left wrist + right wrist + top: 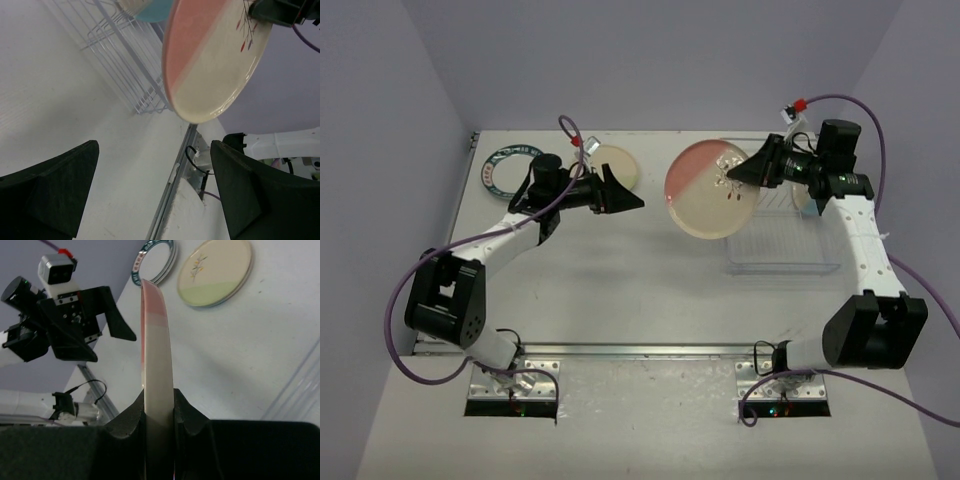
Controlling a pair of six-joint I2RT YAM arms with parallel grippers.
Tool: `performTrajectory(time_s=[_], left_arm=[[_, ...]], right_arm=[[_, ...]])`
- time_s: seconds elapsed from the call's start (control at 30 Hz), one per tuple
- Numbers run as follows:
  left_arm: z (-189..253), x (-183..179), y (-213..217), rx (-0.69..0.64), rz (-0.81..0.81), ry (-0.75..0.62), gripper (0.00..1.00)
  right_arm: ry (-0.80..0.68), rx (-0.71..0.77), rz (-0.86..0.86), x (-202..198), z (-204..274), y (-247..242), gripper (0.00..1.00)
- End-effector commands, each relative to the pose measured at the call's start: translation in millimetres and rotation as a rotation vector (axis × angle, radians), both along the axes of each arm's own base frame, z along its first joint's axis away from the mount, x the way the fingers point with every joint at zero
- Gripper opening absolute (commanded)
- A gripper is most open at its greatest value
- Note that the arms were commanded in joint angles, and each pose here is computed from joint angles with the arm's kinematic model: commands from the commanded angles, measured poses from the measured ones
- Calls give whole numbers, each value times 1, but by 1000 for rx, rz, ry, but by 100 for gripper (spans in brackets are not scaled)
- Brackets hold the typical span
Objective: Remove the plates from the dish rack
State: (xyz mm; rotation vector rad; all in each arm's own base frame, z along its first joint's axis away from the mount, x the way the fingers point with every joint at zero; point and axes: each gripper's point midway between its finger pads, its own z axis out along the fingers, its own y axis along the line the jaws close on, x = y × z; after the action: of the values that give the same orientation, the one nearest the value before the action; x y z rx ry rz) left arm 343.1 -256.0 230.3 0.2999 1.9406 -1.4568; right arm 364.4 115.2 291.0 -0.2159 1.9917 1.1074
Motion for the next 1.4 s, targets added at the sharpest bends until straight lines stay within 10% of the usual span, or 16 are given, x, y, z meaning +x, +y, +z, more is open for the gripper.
performTrajectory(time_s=[0.0,0.6,1.07,1.37], left_arm=[[26,10,-12,-64,-46,-48,90],[63,6,-34,-280,-171,-9,73],[59,-3,-34,-263,-186,16,0],[58,34,24,-279,-5,38,0]], right_arm=[[-152,78,120,-16,54,25,0],[-93,144,228,-16,56,61,0],[-47,139,252,-9,48,73,2],[-13,39,57,17,26,42,94]])
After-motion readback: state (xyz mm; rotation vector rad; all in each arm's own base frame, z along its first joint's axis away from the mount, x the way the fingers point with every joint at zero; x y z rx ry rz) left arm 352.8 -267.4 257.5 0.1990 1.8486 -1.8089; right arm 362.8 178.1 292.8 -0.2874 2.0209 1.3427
